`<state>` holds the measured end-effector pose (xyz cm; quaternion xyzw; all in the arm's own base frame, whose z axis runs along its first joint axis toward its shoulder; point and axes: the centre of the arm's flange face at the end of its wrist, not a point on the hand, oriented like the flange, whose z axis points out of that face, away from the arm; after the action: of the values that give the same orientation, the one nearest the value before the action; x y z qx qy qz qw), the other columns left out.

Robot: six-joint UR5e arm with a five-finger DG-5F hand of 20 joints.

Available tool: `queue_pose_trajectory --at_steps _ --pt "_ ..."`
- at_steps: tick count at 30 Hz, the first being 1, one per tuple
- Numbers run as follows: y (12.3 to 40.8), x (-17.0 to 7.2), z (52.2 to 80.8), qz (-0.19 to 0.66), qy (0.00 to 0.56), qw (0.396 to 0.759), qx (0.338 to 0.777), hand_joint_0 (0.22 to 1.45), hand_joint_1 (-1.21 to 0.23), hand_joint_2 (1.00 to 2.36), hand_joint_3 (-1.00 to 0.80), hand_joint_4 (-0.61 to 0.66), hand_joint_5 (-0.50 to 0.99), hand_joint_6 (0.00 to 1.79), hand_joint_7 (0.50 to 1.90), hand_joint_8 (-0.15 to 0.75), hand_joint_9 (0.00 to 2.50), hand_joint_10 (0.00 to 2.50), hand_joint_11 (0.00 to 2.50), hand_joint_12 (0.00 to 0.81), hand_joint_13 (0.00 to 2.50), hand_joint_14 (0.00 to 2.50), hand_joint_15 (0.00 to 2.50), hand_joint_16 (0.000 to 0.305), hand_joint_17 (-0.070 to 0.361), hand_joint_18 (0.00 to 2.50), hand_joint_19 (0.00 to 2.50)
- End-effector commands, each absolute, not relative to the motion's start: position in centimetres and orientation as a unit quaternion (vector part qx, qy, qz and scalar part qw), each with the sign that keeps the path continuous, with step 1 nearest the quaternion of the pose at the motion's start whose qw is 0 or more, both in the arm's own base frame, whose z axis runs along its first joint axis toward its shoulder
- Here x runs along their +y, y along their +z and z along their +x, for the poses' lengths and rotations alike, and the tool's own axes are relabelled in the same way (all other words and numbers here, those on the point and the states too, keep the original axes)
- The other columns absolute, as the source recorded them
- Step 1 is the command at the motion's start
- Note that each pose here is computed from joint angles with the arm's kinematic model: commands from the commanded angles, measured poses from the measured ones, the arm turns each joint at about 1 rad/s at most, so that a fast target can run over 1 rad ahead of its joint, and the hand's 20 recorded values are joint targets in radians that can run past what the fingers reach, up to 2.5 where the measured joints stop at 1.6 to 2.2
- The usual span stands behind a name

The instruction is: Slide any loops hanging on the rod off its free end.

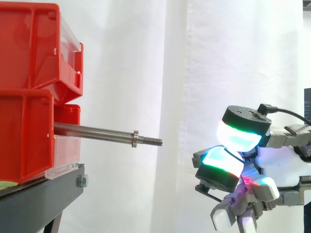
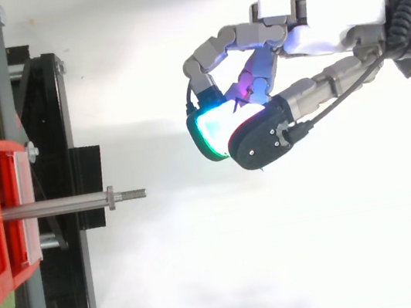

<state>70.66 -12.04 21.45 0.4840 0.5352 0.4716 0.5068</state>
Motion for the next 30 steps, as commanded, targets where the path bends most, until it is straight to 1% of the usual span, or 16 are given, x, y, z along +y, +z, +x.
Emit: queue_pose_trajectory --at_steps 1,30 --pt "21.45 -12.08 70.66 0.484 0.472 0.507 0.535 0.60 -0.74 1.01 -0.13 -0.03 0.00 0.68 1.42 0.308 1.35 0.01 0.33 0.312 0.92 0.00 0.12 0.046 0.105 0.95 0.34" --pt "21.45 -11.97 70.68 0.484 0.472 0.507 0.535 0.60 -0.72 1.01 -0.14 -0.01 0.00 0.69 1.40 0.309 1.33 0.01 0.34 0.319 0.90 0.00 0.12 0.047 0.106 0.93 0.34"
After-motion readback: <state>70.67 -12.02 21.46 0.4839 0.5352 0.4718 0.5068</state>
